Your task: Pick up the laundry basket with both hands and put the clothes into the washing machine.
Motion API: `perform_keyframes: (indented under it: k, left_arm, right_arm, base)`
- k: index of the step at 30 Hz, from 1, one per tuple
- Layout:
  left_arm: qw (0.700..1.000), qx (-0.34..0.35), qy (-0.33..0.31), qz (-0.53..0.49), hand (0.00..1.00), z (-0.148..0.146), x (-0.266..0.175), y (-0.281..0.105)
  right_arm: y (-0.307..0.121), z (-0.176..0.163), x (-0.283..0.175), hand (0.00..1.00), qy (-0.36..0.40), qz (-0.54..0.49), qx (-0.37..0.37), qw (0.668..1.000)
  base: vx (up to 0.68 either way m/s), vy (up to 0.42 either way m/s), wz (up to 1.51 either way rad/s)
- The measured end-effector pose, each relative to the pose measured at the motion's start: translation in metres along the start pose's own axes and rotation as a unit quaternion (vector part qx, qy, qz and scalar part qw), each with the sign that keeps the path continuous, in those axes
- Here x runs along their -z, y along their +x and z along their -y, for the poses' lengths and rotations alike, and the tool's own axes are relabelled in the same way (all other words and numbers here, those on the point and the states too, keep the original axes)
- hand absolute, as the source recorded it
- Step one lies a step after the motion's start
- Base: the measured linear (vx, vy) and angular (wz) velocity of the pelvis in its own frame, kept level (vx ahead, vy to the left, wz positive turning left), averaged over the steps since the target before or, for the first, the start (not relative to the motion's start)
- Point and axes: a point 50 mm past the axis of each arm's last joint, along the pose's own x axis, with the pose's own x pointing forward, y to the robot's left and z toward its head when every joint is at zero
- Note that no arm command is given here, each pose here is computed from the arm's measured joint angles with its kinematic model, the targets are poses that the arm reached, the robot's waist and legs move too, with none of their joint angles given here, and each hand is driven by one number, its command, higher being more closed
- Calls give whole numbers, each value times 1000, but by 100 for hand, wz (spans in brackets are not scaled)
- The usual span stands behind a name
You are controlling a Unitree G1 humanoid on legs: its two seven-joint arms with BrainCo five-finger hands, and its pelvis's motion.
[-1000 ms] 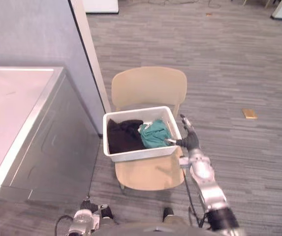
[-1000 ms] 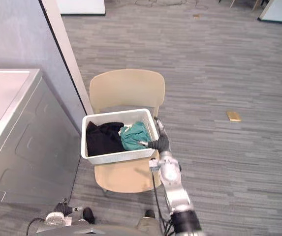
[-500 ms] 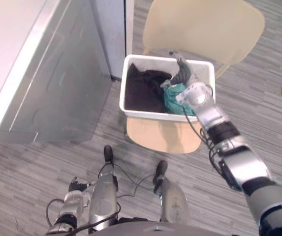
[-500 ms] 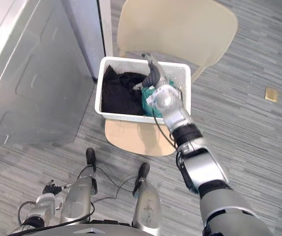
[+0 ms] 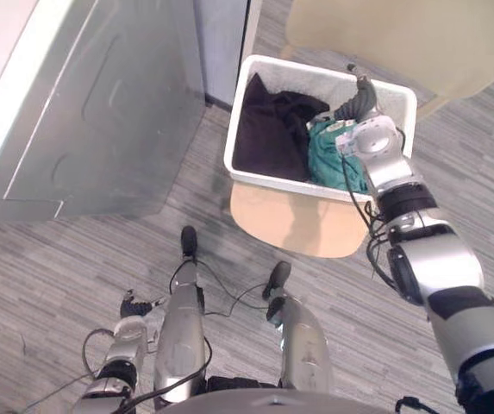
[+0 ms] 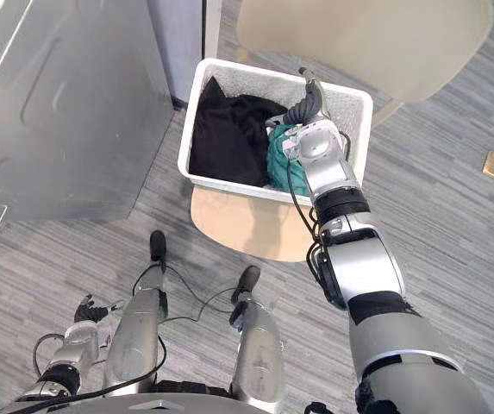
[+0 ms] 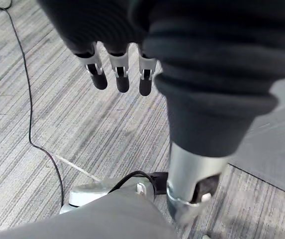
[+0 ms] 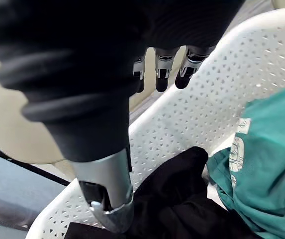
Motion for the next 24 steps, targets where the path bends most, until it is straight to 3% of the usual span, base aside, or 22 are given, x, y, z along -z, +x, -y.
perform_keyframes:
  k: [6,24]
  left_arm:
    - [1000,7,-10,10,0,5,-5,-1]
    - [996,24,-55,60,0,27,-43,-1]
  right_arm:
    - [6,14,-8,0,44,-7,35,998]
    - [9,15,-31,0,35,39,59,997]
  base:
    - [7,-48,5]
    - [6,-26,1]
